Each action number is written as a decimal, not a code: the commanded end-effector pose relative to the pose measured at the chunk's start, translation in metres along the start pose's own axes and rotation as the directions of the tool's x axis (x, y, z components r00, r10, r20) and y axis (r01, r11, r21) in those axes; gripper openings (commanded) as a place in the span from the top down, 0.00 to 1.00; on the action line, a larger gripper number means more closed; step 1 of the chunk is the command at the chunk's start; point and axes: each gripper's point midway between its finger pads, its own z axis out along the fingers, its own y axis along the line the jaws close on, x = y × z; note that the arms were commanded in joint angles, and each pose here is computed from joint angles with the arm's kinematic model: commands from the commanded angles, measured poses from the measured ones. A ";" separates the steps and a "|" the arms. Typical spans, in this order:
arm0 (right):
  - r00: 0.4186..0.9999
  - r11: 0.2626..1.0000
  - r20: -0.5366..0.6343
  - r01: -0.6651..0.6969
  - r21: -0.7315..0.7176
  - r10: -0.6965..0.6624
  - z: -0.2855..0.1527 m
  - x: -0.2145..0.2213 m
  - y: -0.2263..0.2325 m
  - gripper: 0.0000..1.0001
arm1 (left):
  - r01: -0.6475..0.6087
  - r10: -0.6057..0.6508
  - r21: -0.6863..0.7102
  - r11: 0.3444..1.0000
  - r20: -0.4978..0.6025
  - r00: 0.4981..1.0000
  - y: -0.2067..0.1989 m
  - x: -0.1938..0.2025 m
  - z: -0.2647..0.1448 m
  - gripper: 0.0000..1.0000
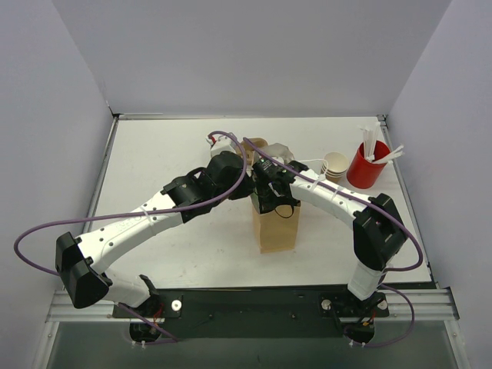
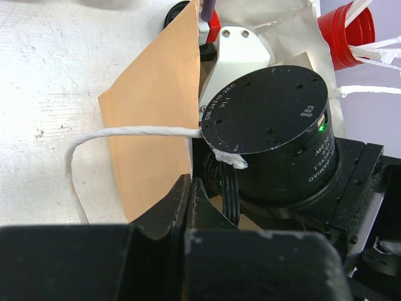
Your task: Pack the takeout coffee
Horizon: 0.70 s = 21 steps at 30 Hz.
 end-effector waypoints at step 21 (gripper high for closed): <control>0.984 0.997 -0.178 0.041 0.071 -0.028 -0.014 0.040 -0.019 0.18 | -0.015 0.016 0.021 1.000 -0.015 1.000 -0.010 -0.001 0.000 1.00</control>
